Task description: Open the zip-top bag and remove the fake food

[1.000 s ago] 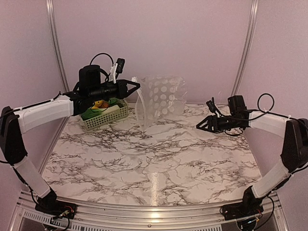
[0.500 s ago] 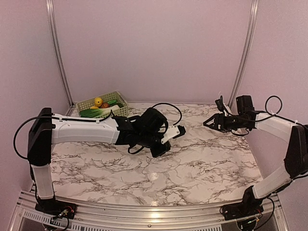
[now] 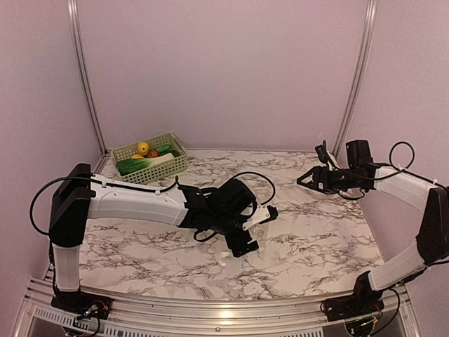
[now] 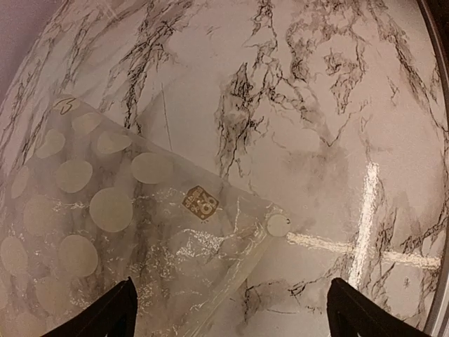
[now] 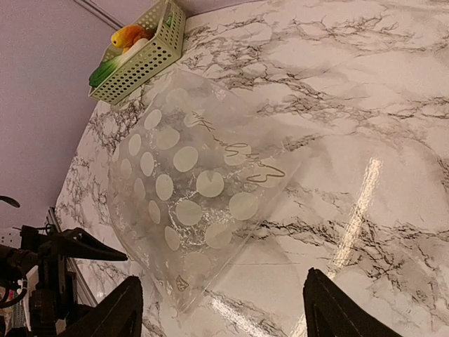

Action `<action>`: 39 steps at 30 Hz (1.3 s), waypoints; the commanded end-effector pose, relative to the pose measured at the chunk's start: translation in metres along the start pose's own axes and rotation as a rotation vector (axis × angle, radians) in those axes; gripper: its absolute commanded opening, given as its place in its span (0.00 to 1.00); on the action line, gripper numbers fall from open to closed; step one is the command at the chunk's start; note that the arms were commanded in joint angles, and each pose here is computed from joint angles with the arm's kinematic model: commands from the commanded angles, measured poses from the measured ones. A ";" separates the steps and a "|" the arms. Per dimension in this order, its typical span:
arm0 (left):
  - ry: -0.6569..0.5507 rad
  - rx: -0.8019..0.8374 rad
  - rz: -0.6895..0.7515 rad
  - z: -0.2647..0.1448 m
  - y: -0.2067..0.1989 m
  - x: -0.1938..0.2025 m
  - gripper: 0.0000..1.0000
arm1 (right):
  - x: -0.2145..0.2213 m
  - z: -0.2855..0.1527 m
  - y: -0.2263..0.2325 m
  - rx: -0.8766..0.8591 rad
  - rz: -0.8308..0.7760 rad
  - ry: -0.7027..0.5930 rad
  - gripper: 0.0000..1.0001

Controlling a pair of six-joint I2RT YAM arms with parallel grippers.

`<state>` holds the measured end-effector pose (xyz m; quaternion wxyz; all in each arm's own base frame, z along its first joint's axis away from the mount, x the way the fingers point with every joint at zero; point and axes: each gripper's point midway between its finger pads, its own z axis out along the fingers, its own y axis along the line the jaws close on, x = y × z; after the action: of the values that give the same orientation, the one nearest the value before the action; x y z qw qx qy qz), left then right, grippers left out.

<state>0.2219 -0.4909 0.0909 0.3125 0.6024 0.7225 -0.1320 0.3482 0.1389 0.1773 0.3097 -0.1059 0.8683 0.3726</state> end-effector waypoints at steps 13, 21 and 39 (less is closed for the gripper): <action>-0.291 -0.215 -0.545 -0.190 0.139 -0.011 0.99 | -0.039 -0.047 0.050 -0.031 -0.156 -0.127 0.99; -0.363 -0.367 -0.882 -0.258 0.188 0.076 0.99 | -0.023 -0.068 0.051 0.062 -0.193 -0.175 0.99; -0.223 -0.595 -1.336 -0.235 0.154 0.243 0.99 | 0.028 -0.089 0.050 0.126 -0.167 -0.318 0.99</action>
<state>0.2801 -0.1414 0.1519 0.3731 -0.0528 0.9122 -0.1606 0.2604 0.1137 0.2245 0.4547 -0.1017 0.8284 0.3108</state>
